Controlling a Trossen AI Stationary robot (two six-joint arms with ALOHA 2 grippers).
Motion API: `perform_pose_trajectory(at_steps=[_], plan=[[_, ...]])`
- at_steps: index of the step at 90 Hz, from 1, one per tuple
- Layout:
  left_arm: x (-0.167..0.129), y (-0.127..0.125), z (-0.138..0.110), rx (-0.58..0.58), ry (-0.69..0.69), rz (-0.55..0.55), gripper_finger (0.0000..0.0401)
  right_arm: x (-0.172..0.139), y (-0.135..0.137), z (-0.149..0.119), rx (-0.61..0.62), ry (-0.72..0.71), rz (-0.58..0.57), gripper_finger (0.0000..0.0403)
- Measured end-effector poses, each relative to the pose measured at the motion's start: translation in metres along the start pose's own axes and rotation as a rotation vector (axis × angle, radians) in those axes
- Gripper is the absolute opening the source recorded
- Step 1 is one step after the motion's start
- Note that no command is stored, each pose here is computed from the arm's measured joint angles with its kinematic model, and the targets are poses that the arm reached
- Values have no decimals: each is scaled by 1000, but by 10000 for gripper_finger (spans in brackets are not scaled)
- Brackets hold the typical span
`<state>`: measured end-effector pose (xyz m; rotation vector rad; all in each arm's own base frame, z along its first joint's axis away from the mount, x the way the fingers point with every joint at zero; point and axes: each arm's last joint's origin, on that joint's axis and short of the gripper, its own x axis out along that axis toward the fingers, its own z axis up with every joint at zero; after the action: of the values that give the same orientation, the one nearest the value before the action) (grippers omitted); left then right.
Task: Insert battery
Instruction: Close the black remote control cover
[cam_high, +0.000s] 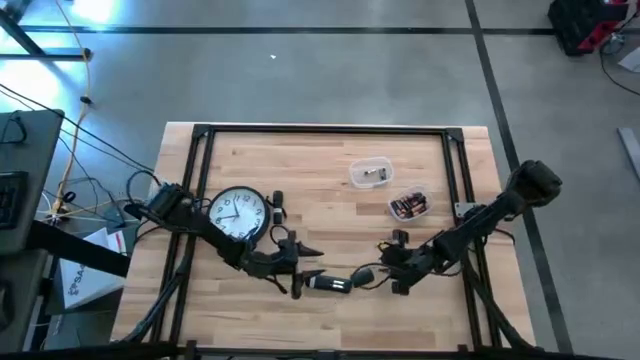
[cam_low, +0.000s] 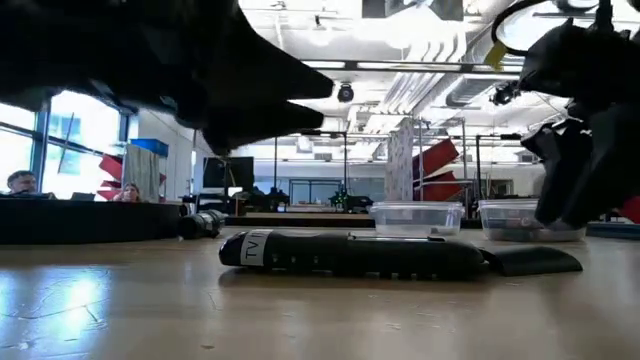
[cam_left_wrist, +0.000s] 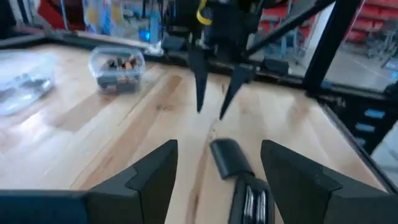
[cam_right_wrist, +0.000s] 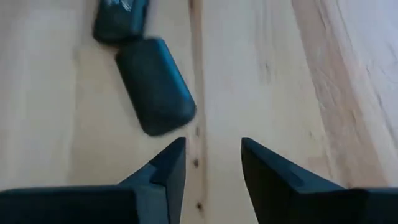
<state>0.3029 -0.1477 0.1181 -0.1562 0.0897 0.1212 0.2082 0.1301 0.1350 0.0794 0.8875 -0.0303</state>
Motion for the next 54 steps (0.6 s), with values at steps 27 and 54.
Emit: perform_pose_trajectory(at_steps=[27, 54], plan=[[17, 22, -7, -19, 6, -55, 211, 3, -8, -19, 32, -332, 179, 174], [26, 40, -4, -30, 5, -10, 211, 3, -18, -24, -21, -413, 181, 229]])
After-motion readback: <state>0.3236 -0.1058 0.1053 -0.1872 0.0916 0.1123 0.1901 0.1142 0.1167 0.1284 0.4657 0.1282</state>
